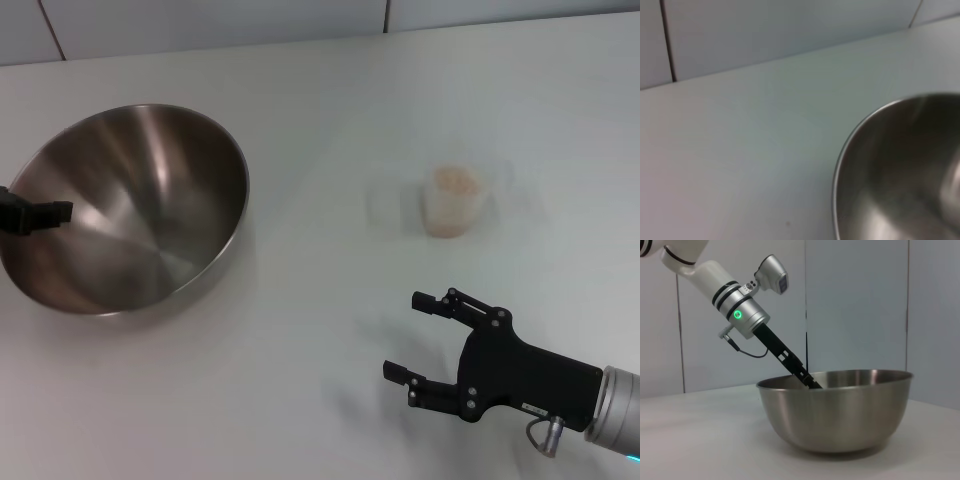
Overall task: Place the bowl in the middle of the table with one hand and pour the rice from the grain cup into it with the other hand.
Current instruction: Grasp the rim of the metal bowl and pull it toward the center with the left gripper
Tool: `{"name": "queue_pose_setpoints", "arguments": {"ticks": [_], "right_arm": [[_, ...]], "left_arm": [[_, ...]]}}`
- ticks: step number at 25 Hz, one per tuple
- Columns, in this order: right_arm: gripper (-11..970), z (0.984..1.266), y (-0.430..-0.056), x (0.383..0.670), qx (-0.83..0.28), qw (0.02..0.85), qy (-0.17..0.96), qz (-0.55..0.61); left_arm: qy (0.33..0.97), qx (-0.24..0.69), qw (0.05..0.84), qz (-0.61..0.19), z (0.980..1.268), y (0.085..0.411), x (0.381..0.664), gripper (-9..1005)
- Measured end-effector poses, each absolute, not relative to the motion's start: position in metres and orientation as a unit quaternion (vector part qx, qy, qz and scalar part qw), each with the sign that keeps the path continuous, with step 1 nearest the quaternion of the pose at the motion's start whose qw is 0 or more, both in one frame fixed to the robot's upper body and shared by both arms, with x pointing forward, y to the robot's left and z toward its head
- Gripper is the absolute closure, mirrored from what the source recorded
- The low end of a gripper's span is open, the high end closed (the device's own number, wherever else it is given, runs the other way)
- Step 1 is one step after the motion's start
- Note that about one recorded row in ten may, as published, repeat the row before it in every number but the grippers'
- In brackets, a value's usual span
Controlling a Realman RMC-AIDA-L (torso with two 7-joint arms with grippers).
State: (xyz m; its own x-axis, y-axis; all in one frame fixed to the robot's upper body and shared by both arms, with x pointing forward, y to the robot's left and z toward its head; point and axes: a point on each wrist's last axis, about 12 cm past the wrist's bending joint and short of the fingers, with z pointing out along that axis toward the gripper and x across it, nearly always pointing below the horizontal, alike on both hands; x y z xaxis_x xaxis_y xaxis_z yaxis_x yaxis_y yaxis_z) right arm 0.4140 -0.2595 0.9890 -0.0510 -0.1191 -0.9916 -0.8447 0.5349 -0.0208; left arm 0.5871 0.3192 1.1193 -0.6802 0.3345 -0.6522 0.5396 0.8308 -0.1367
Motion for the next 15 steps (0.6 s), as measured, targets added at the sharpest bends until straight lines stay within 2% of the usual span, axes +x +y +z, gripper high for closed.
{"name": "queue_pose_setpoints", "arguments": {"ticks": [5, 15], "right_arm": [[126, 0.9889, -0.2592, 0.4139, -0.368, 0.582, 0.655, 0.312], [127, 0.9888, -0.2592, 0.4138, -0.368, 0.582, 0.655, 0.312]], "left_arm": [[0.902, 0.246, 0.317, -0.157, 1.1207, 0.3163, 0.5897, 475], [0.901, 0.244, 0.321, -0.158, 1.1252, 0.316, 0.5919, 844]]}}
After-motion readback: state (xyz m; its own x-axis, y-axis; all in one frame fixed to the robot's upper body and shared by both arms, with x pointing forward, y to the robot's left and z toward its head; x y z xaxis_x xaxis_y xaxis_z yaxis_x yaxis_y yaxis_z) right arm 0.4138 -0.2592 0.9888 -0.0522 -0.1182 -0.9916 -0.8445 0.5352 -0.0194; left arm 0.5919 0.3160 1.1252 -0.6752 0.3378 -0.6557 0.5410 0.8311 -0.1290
